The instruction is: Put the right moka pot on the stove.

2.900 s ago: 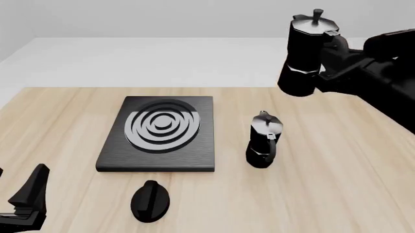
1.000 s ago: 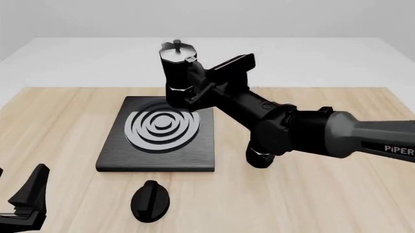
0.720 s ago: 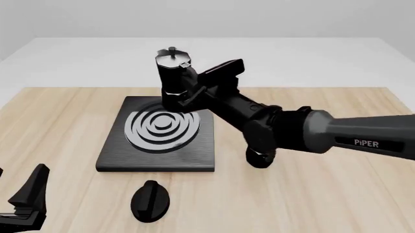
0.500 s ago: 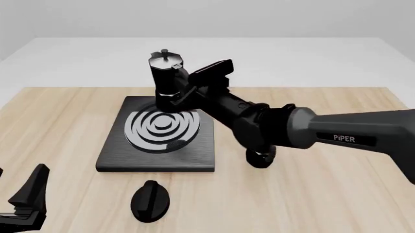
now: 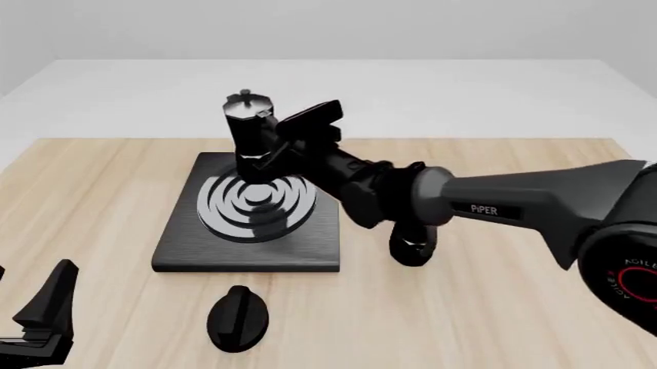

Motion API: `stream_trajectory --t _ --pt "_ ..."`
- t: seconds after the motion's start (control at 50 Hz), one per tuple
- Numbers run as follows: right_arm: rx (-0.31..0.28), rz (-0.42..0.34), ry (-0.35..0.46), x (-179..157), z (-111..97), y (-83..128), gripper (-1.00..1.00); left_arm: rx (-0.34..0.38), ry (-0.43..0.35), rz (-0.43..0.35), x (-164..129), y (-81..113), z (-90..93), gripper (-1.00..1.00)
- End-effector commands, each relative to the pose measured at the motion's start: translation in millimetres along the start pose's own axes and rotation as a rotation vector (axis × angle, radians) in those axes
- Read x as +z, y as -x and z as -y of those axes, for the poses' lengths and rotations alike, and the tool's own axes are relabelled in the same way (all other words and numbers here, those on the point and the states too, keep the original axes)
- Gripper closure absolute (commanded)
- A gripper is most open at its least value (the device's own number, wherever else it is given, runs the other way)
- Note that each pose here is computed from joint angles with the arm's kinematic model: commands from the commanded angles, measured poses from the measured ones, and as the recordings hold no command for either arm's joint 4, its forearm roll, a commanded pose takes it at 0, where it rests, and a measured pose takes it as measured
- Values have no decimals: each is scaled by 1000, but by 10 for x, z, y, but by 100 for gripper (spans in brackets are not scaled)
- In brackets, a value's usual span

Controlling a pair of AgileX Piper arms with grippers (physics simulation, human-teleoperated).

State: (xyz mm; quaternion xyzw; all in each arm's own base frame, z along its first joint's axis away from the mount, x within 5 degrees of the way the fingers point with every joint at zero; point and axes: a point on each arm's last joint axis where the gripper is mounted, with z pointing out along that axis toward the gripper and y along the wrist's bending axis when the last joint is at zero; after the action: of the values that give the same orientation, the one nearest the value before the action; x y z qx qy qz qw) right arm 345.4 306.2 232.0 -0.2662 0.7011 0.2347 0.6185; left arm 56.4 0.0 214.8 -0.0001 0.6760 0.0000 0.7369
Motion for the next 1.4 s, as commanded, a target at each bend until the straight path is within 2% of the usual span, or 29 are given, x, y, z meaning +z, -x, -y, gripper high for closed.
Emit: stream_trajectory --t 0.02,0.12,0.36,0.64,0.9,0.92,0.94,1.26,1.4 --pt "1 43 1 110 -6 131 100 0 0 0 0 0 0 -100" --pt "7 38 4 168 -18 98 100 0 0 0 0 0 0 -100" --pt "-19 17 11 291 -57 -79 100 0 0 0 0 0 0 -100" --pt "-20 0 1 424 -6 -209 100 0 0 0 0 0 0 -100" --pt "22 -5 -8 426 40 -339 100 0 0 0 0 0 0 -100" --pt "51 -5 -10 420 50 -358 100 0 0 0 0 0 0 -100" --pt "54 -3 -10 414 50 -367 100 0 0 0 0 0 0 -100" --pt "82 -20 -30 265 141 -526 100 0 0 0 0 0 0 -100" --pt "88 -29 -27 190 120 -574 100 0 0 0 0 0 0 -100"
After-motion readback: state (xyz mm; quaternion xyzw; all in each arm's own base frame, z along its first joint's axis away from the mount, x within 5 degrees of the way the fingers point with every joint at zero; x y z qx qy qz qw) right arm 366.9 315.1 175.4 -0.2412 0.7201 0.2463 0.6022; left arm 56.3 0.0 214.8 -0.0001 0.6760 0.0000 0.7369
